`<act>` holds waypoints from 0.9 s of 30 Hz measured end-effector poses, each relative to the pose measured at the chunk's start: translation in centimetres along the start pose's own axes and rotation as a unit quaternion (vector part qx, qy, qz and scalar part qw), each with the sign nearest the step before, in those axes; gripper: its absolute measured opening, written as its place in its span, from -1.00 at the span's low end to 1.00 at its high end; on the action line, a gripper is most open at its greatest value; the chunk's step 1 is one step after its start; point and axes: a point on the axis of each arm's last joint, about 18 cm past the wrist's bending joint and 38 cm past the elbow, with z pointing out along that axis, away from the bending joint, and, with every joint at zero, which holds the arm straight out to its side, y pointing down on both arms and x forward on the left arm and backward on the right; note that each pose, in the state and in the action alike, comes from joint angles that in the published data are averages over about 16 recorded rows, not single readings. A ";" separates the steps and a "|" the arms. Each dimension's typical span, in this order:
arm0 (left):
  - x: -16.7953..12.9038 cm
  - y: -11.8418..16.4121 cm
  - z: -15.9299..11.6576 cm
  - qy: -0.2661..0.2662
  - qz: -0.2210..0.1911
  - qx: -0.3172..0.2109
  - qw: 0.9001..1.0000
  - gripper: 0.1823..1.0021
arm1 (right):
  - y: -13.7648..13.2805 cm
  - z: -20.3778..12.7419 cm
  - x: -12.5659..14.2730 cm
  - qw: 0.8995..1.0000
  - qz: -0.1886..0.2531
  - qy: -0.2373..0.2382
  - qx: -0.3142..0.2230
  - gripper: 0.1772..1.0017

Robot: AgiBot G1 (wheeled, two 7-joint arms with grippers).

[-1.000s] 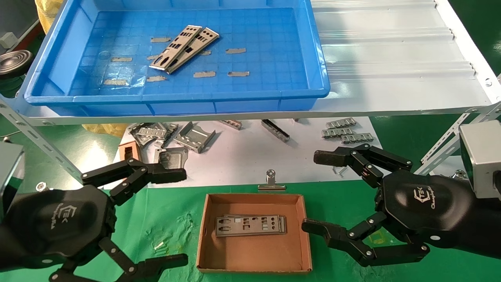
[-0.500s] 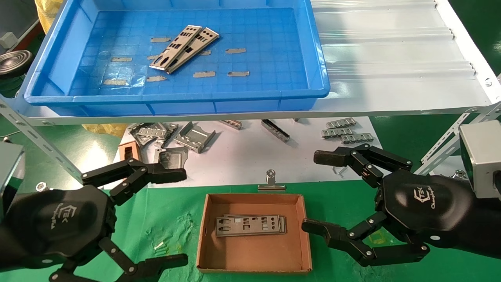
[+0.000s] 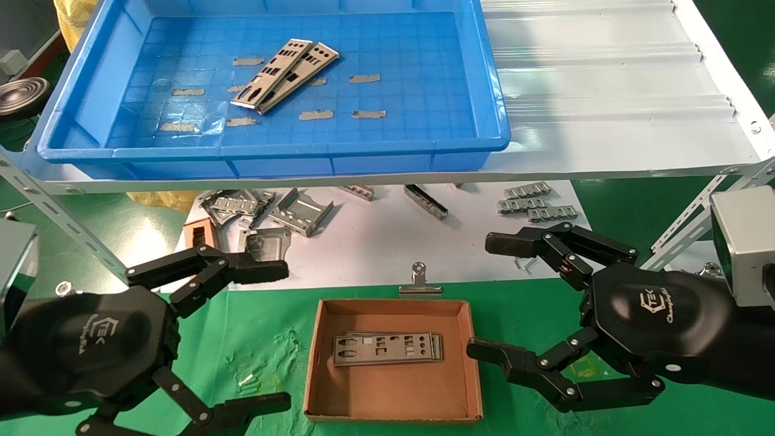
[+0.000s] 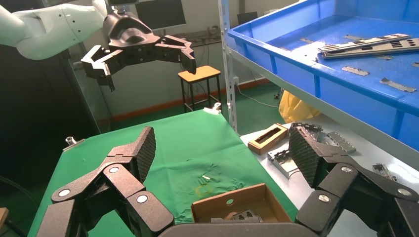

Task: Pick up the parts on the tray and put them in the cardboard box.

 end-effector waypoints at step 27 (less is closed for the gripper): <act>0.0 0.0 0.0 0.000 0.000 0.000 1.000 1.00 | 0.0 0.0 0.0 1.000 0.000 0.000 0.000 1.00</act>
